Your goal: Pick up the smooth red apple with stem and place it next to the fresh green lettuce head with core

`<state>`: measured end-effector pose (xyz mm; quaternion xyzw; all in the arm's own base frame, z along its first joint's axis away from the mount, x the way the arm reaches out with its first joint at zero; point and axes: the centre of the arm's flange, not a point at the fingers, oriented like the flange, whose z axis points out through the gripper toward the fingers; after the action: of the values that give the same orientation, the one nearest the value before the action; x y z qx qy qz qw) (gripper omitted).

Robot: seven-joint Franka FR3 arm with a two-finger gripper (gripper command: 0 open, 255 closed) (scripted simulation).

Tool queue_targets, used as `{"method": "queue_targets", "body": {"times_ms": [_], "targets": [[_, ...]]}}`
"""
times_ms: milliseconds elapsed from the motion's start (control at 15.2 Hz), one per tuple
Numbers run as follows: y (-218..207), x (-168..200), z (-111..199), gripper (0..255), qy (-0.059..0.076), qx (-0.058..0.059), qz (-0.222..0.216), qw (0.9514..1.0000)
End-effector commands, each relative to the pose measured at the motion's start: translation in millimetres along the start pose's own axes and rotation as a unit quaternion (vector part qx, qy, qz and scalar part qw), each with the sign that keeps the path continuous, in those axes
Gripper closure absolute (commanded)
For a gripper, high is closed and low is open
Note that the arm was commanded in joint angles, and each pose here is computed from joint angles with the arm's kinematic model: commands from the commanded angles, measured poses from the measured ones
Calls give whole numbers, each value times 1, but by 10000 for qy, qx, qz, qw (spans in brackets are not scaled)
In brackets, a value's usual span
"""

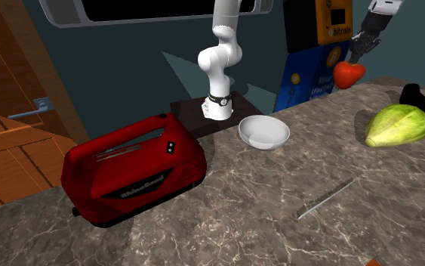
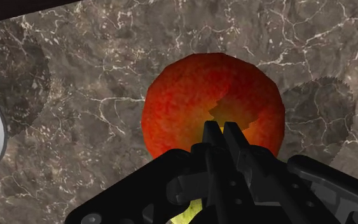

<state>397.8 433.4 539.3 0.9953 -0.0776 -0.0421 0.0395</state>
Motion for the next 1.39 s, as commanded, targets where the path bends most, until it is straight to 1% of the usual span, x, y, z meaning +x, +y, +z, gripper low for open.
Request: {"method": "queue_targets", "body": {"times_ms": [0, 1320], "targets": [[0, 2, 11, 255, 2, 2, 0, 10000], [-9, 10, 116, 255, 2, 2, 0, 10000]]}}
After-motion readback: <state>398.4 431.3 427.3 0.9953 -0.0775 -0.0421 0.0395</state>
